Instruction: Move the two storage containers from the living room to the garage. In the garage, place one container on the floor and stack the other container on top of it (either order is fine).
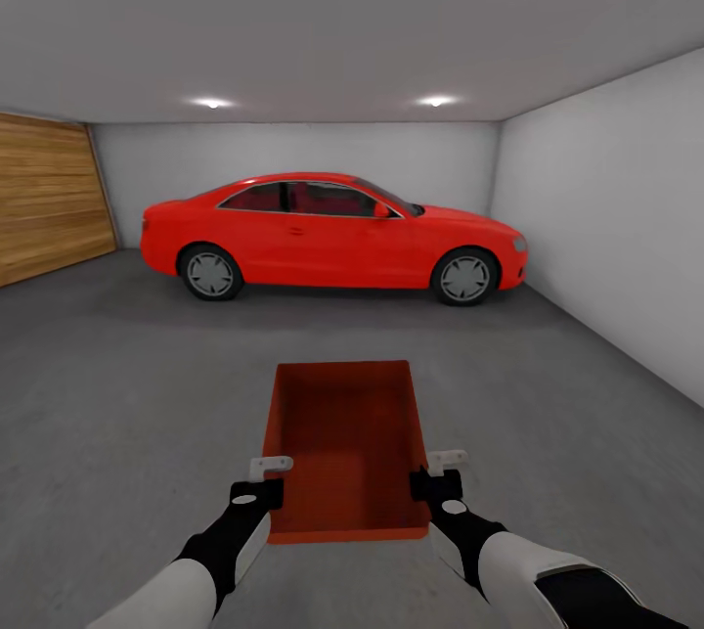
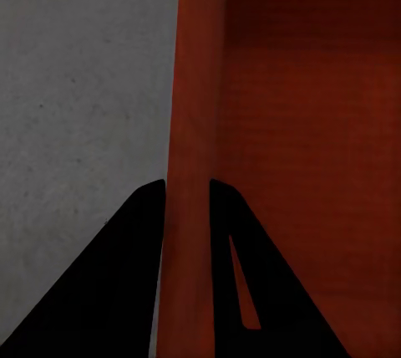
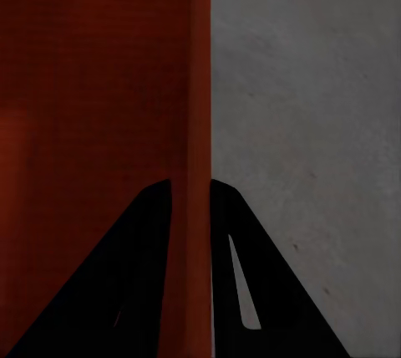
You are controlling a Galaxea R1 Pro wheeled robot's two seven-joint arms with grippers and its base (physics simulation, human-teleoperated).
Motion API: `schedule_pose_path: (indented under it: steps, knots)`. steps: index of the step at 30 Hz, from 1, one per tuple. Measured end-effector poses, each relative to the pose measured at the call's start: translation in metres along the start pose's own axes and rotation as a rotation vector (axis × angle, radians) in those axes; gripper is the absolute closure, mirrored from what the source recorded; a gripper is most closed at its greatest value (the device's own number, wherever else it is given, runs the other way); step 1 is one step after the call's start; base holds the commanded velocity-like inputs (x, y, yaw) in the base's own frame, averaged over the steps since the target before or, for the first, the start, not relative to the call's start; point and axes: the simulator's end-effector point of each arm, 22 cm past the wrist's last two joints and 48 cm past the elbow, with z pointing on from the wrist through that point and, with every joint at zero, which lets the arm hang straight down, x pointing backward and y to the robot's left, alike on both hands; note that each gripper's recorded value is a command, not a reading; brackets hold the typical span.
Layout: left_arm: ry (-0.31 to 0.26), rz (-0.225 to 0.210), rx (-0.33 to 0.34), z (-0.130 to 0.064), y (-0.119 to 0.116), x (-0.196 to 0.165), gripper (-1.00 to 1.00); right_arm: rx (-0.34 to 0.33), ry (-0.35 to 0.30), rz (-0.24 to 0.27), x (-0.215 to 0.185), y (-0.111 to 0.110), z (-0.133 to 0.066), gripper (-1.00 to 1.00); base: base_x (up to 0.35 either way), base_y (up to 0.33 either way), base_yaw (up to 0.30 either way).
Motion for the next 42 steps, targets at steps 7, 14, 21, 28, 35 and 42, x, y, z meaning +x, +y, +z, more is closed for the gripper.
schedule_pose_path:
  steps: [7,14,21,28,35,42]
  knots:
    - [0.000,0.000,0.000,0.0000,0.0001,0.0000,1.00,0.000,0.000,0.000,0.0000,0.0001,0.0000,1.00,0.322,0.000,0.000]
    - [0.000,0.000,0.000,0.0000,0.0001,0.0000,1.00,0.000,0.000,0.000,0.0000,0.0000,0.0000,1.00,0.322,0.000,0.000]
    - [-0.001,0.000,0.000,0.0000,-0.0001,-0.0003,1.00,0.000,-0.001,0.000,-0.0003,-0.0001,0.0000,1.00,0.322,0.000,0.000]
    - [-0.001,0.000,0.000,-0.0001,-0.0001,-0.0003,1.00,0.000,-0.001,0.000,-0.0002,-0.0001,0.0000,1.00,0.322,0.000,0.000]
    - [-0.001,0.000,-0.001,-0.0001,-0.0001,-0.0002,1.00,0.000,0.000,0.000,-0.0001,-0.0001,0.0000,1.00,0.322,0.000,0.000]
    - [-0.001,0.000,0.000,0.0000,-0.0001,-0.0002,1.00,0.000,-0.001,0.000,-0.0002,0.0000,0.0000,1.00,0.322,0.000,0.000]
